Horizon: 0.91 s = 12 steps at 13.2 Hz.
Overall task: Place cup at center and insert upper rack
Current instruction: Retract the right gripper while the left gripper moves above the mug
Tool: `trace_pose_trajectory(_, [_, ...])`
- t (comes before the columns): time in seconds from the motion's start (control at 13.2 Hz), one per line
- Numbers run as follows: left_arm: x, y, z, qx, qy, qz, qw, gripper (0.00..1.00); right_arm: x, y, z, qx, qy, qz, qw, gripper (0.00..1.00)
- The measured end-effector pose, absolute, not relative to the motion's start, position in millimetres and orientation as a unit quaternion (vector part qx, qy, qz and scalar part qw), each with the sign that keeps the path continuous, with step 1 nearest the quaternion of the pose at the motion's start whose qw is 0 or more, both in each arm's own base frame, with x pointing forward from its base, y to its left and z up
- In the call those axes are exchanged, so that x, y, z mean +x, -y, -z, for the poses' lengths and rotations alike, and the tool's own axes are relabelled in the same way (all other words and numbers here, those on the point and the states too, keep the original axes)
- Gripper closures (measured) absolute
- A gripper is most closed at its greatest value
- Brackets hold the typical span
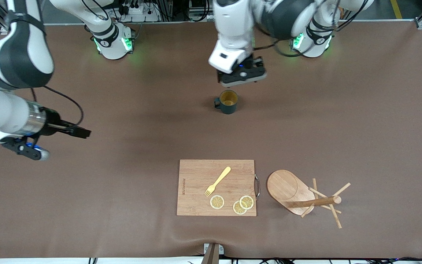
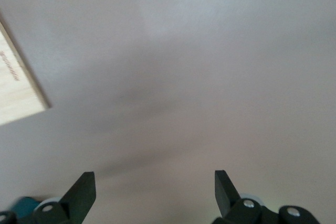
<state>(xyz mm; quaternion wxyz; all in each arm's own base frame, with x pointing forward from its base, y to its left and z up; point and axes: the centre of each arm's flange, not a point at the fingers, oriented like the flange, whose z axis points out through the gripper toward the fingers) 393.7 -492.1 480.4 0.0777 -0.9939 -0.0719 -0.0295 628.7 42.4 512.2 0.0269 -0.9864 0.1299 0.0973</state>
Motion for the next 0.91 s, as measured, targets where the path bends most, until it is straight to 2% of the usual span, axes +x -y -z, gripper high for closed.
trace_pose_trajectory(0.3, [332.5,571.4,-425.1,-0.99,0.07,0.085,0.09,0.0,627.1,41.3,-517.3,-0.995,-0.018,-0.085,0.042,0.0])
trace_pose_trajectory(0.45, [294.9,604.6,-385.4,-0.984,0.073,0.125,0.102,0.0,618.4,52.7,-530.6,-0.996,-0.006,-0.082,0.039,0.0])
trace_pose_trajectory(0.91, [218.1,654.1,-282.2,-0.958,0.116,0.233,0.116,0.0,536.2,43.5,-564.3,-0.999,0.004,-0.045,0.029,0.0])
